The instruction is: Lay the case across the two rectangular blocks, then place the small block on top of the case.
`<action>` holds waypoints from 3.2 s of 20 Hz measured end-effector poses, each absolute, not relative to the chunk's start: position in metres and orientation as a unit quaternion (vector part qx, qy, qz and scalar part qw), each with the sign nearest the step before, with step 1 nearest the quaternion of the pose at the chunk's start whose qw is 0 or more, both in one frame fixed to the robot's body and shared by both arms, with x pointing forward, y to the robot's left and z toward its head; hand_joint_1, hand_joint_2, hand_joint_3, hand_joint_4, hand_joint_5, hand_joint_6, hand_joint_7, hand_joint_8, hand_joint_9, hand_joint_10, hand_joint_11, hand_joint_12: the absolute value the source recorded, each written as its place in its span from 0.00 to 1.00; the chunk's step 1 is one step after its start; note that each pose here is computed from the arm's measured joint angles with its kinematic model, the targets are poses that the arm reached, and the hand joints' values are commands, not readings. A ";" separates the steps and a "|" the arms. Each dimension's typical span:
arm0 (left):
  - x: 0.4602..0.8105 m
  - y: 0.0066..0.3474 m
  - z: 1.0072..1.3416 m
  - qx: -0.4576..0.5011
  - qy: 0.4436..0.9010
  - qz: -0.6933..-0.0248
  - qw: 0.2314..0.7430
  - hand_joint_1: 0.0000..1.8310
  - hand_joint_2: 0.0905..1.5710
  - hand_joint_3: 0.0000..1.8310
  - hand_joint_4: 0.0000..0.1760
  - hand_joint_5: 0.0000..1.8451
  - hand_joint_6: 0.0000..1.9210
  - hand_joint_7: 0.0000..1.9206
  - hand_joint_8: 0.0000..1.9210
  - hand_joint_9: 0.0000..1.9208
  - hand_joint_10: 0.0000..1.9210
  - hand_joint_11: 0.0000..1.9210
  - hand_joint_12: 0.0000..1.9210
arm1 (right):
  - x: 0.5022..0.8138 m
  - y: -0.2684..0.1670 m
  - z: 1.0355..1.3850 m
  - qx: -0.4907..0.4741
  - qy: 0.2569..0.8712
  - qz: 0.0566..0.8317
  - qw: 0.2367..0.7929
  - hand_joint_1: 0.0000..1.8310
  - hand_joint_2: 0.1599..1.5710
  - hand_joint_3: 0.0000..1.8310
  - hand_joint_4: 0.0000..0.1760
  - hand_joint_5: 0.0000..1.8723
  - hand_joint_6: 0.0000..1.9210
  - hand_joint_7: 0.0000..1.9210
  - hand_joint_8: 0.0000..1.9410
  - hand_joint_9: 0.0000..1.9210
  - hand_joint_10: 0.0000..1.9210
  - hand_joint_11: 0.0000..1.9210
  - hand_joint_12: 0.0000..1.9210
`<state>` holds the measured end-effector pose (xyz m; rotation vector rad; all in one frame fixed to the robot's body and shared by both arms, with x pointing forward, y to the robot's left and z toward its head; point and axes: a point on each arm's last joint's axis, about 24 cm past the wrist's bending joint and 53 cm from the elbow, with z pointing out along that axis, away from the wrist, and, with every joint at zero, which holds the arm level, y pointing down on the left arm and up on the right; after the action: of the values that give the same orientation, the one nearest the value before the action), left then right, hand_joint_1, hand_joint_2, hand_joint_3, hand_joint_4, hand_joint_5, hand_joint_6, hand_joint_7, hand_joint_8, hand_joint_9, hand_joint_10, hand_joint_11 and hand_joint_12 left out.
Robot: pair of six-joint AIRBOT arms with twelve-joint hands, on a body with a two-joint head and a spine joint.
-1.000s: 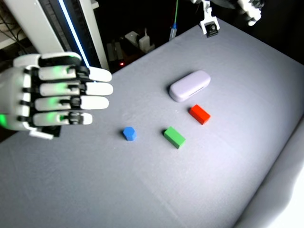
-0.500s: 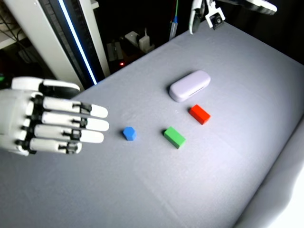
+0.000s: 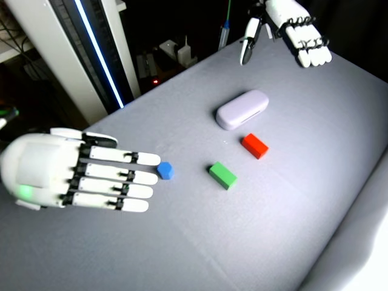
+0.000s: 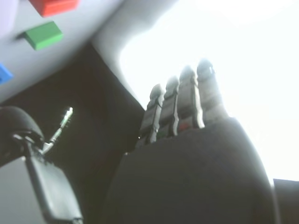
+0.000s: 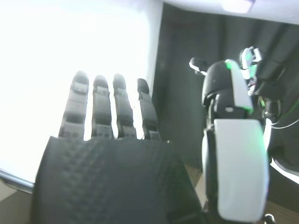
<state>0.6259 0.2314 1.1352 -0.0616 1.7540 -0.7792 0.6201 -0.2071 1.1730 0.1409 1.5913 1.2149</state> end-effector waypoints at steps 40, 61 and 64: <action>0.692 0.154 1.143 0.018 0.741 -0.345 0.577 0.76 0.65 0.00 0.00 0.55 0.44 0.62 0.36 0.52 0.51 0.35 0.63 | 0.624 -0.211 1.175 0.062 0.666 0.509 0.542 0.44 0.74 0.00 0.20 0.15 0.00 0.15 0.00 0.14 0.00 0.00 0.26; 0.740 0.063 1.094 0.006 0.779 -0.361 0.513 0.69 0.64 0.00 0.05 0.61 0.37 0.63 0.33 0.60 0.05 0.29 0.57 | 0.633 -0.204 1.169 0.059 0.667 0.511 0.539 0.44 0.75 0.00 0.10 0.15 0.00 0.15 0.00 0.13 0.00 0.00 0.31; 0.743 0.068 1.090 -0.001 0.783 -0.355 0.510 0.76 0.64 0.00 0.00 0.58 0.40 0.65 0.27 0.53 0.50 0.35 0.57 | 0.632 -0.204 1.167 0.057 0.670 0.509 0.538 0.44 0.74 0.00 0.00 0.16 0.00 0.16 0.00 0.14 0.00 0.00 0.27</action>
<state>0.7435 0.0684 1.0903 -0.0035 1.8857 -0.8551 0.6324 -0.2036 1.1673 0.1356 1.5942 1.2107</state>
